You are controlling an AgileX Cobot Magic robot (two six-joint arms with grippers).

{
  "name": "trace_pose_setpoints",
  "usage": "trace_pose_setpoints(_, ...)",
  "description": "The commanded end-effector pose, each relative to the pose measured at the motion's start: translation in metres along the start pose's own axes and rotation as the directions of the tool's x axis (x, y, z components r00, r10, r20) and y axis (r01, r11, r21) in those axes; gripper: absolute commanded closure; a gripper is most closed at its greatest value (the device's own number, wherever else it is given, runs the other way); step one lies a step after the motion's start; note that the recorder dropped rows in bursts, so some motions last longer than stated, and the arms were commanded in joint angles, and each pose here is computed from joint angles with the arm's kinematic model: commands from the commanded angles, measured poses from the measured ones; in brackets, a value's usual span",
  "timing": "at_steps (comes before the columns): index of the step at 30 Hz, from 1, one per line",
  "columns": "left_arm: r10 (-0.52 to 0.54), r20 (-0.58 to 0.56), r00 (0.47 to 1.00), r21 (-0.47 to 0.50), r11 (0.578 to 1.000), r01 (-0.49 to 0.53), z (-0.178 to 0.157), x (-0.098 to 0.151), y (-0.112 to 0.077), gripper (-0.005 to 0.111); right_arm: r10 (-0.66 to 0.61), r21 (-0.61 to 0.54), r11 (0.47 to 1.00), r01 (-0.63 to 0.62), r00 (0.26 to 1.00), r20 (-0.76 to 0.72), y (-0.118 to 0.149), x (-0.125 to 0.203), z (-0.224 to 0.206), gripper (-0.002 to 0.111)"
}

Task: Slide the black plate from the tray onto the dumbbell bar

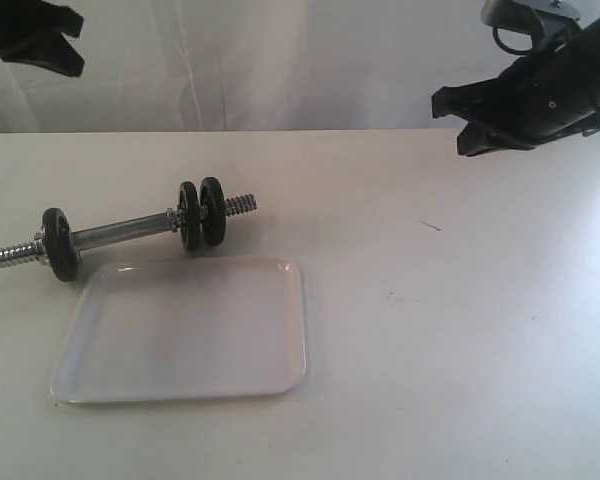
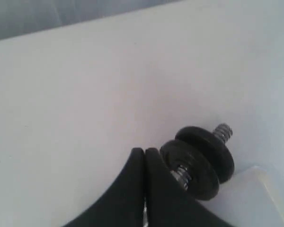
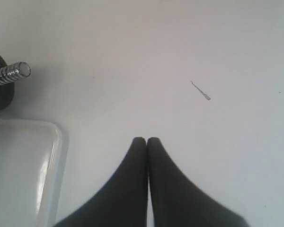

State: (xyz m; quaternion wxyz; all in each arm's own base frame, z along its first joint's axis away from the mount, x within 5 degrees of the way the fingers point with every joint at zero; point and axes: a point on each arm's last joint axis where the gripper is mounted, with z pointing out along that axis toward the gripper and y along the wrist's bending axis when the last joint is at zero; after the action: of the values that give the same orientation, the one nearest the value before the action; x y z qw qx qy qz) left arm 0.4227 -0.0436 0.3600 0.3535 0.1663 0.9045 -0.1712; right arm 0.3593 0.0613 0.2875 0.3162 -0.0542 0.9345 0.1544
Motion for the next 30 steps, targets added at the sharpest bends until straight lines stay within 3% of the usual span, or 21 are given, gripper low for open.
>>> trace_pose_setpoints(1,-0.085,0.134,0.987,-0.099,0.990,0.098,-0.032,-0.013,-0.003,0.107,0.054,0.039,0.998,-0.057,0.996,0.073,-0.006,0.008,-0.002,0.108)
trace_pose_setpoints(6,-0.140,0.329,0.934,-0.182,0.961,0.208,-0.057,-0.008,-0.004,0.107,0.076,0.049,0.995,-0.083,0.988,0.136,-0.007,0.011,-0.006,0.108)
trace_pose_setpoints(12,-0.131,0.470,0.873,-0.240,0.933,0.269,-0.059,0.025,-0.001,0.107,0.079,0.044,0.995,-0.089,0.978,0.193,-0.005,0.006,-0.017,0.108)
trace_pose_setpoints(14,-0.101,0.402,0.910,-0.269,0.937,0.223,-0.047,0.039,0.001,0.107,0.088,0.034,0.995,-0.095,0.979,0.184,-0.003,0.007,-0.018,0.108)
trace_pose_setpoints(16,0.018,0.228,0.974,-0.288,0.956,0.050,-0.033,0.052,0.001,0.107,0.100,0.023,0.994,-0.106,0.980,0.172,-0.003,0.008,-0.018,0.108)
trace_pose_setpoints(18,0.145,0.027,0.989,-0.211,0.968,-0.136,-0.019,0.062,-0.002,0.107,0.111,0.012,0.993,-0.114,0.982,0.152,-0.001,0.010,-0.018,0.108)
trace_pose_setpoints(19,0.166,-0.053,0.985,-0.144,0.975,-0.172,-0.011,0.067,-0.003,0.107,0.115,0.006,0.993,-0.117,0.983,0.144,0.000,0.010,-0.018,0.108)
trace_pose_setpoints(21,0.224,-0.158,0.962,-0.029,0.972,-0.231,0.000,0.068,-0.004,0.107,0.115,-0.002,0.993,-0.115,0.986,0.124,0.002,0.012,-0.017,0.108)
trace_pose_setpoints(25,0.335,-0.248,0.909,0.102,0.942,-0.320,0.015,0.060,-0.004,0.104,0.101,-0.026,0.995,-0.100,0.992,0.073,0.009,0.017,-0.015,0.108)
trace_pose_setpoints(28,0.479,-0.292,0.828,0.174,0.878,-0.446,0.029,0.055,-0.012,0.086,0.055,-0.044,0.998,-0.054,0.998,0.029,0.016,0.021,-0.016,0.108)
trace_pose_setpoints(30,0.545,-0.301,0.783,0.189,0.839,-0.511,0.042,0.050,-0.022,0.067,0.045,-0.056,0.997,-0.044,0.999,0.006,0.019,0.024,-0.016,0.108)
